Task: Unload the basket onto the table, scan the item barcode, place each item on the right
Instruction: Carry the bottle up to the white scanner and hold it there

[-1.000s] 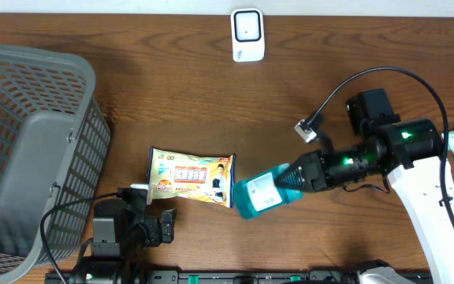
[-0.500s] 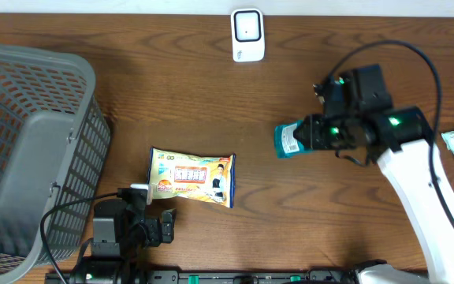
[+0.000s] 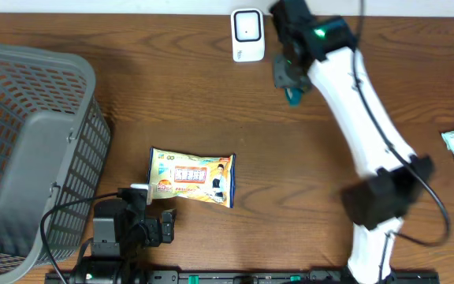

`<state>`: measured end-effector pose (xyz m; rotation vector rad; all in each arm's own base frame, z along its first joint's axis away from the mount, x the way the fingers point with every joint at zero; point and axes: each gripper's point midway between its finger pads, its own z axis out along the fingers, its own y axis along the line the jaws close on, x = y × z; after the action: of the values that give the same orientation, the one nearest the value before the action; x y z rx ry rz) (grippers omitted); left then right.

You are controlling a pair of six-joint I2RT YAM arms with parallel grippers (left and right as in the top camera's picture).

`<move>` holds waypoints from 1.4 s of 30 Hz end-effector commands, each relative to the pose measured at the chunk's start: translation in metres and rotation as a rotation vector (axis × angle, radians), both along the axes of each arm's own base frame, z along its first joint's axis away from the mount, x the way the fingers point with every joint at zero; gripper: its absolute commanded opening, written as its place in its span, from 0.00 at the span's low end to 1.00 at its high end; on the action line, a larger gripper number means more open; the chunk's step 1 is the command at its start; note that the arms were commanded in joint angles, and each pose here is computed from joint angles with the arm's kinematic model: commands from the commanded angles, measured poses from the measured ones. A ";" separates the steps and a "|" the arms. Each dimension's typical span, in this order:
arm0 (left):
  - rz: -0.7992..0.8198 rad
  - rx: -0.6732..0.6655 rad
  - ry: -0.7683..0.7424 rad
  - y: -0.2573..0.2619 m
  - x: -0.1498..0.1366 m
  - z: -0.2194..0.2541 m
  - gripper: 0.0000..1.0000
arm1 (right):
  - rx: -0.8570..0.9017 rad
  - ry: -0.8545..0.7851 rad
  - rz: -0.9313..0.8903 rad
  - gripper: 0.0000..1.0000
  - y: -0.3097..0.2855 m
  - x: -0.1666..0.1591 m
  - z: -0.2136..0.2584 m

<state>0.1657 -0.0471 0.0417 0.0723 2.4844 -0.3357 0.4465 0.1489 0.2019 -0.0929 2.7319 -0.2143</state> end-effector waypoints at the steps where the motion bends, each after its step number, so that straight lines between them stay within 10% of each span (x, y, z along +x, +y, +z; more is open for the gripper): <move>1: -0.008 -0.004 -0.009 -0.001 0.001 0.003 0.99 | -0.171 -0.114 -0.051 0.01 -0.005 0.030 0.009; 17: -0.008 -0.004 -0.009 -0.001 0.001 0.003 0.99 | -1.070 -0.536 -0.010 0.01 0.063 0.119 0.053; 42: -0.008 -0.004 -0.009 -0.001 0.001 0.003 0.99 | -1.133 -0.529 0.178 0.01 0.090 0.153 -0.028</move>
<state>0.1656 -0.0471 0.0416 0.0722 2.4848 -0.3357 0.6003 0.2311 0.1682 -0.5173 1.7820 -1.5042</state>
